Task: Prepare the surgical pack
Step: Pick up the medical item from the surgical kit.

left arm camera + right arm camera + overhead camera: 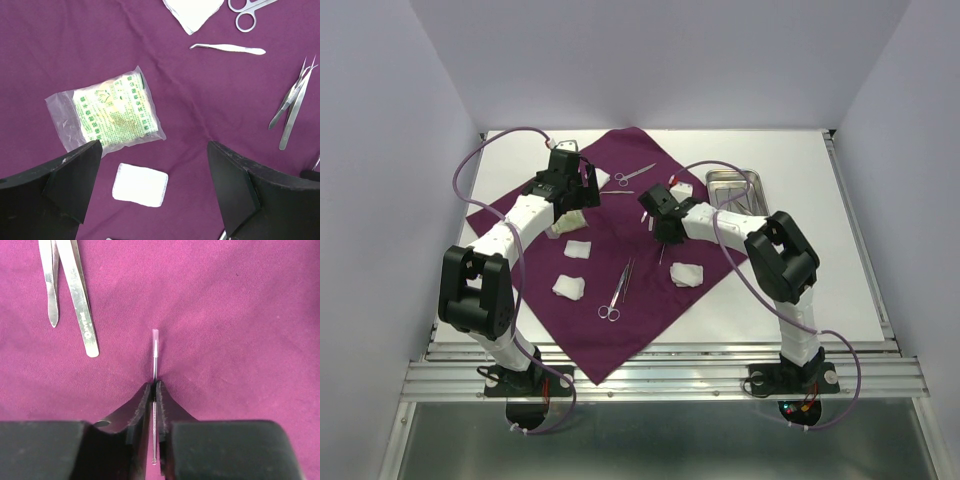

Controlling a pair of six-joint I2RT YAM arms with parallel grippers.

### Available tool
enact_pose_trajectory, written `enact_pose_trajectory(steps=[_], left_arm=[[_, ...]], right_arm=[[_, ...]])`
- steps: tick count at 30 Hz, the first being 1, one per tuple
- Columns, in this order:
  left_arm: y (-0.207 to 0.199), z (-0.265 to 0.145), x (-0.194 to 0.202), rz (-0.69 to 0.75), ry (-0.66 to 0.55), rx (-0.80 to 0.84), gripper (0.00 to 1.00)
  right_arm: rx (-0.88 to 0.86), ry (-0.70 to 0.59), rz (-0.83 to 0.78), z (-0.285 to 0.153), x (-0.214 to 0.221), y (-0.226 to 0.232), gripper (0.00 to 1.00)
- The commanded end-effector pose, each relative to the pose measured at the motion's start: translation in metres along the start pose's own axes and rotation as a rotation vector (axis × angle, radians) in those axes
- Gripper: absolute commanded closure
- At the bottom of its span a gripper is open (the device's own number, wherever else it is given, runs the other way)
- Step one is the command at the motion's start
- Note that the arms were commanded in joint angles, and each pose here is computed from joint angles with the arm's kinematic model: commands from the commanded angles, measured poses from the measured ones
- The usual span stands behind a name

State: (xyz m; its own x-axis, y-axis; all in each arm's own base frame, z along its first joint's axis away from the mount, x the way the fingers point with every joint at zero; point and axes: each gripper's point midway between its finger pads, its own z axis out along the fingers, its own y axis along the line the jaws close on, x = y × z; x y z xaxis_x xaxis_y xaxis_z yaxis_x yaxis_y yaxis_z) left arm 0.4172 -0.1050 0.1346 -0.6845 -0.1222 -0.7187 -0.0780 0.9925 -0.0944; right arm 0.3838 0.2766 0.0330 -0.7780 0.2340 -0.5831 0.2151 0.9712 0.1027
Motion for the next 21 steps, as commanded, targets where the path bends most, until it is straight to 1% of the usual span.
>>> enact_pose_trajectory(steps=[1,4,8,21], left_arm=[[-0.0025,-0.0026,-0.0072,0.002,-0.034,0.012,0.01],[-0.0023,-0.0025,-0.0073,0.002,-0.035,0.011,0.01],[-0.0019,-0.0027,-0.0064,0.002,-0.034,0.01,0.01],[-0.0022,-0.0017,-0.0058,0.002,-0.032,0.011,0.01]], right_arm=[[-0.032,-0.029,0.01,-0.0096,-0.0103,0.0042,0.83],[-0.038,-0.022,0.011,-0.0086,-0.008,0.0051,0.8],[-0.034,-0.027,0.013,-0.0087,-0.0088,0.0042,0.81],[-0.028,-0.054,0.022,-0.0149,-0.0162,0.0012,0.91]])
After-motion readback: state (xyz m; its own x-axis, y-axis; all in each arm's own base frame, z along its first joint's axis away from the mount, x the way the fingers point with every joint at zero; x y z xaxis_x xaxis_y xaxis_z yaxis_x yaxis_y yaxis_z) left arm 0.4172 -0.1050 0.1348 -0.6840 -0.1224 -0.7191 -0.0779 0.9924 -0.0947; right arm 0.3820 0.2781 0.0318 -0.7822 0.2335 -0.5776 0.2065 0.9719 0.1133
